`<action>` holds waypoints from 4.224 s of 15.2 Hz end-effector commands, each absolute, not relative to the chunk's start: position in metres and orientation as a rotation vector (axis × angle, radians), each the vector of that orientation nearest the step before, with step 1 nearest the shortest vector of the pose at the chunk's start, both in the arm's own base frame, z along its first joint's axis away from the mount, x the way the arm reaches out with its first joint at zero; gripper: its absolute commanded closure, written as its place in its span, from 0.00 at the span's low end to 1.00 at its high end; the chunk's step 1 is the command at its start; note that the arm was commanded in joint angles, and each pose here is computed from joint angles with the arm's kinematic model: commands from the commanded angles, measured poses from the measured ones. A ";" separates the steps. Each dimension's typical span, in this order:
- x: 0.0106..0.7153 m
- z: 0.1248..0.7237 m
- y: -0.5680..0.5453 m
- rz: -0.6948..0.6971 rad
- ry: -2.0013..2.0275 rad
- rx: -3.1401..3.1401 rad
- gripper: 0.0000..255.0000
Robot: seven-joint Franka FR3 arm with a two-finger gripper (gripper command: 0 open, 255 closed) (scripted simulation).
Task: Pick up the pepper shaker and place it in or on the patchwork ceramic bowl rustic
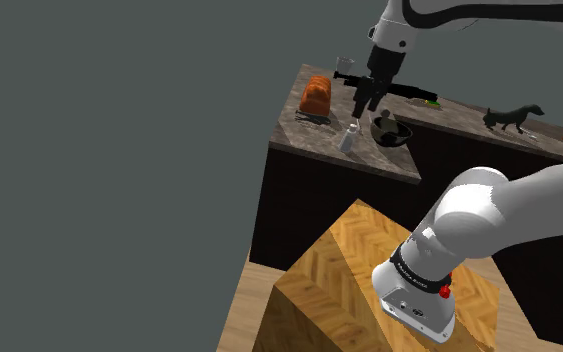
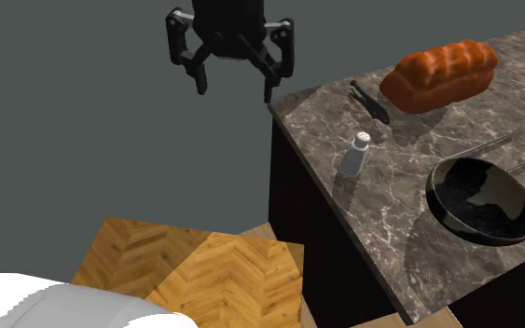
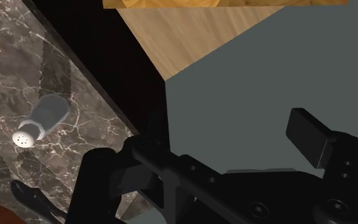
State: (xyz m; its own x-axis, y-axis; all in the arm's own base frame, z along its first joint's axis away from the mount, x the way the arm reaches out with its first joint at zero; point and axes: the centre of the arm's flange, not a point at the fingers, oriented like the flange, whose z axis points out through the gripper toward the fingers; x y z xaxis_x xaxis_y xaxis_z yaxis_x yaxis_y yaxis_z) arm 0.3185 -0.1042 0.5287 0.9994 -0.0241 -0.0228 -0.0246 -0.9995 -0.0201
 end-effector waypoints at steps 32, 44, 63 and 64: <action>0.391 0.347 -0.342 -0.127 -0.231 -3.083 0.00; 0.391 0.347 -0.342 -0.127 -0.231 -3.083 1.00; 0.391 0.437 -0.342 -0.127 -0.231 -3.083 1.00; 0.391 0.442 -0.342 -0.127 -0.231 -3.083 1.00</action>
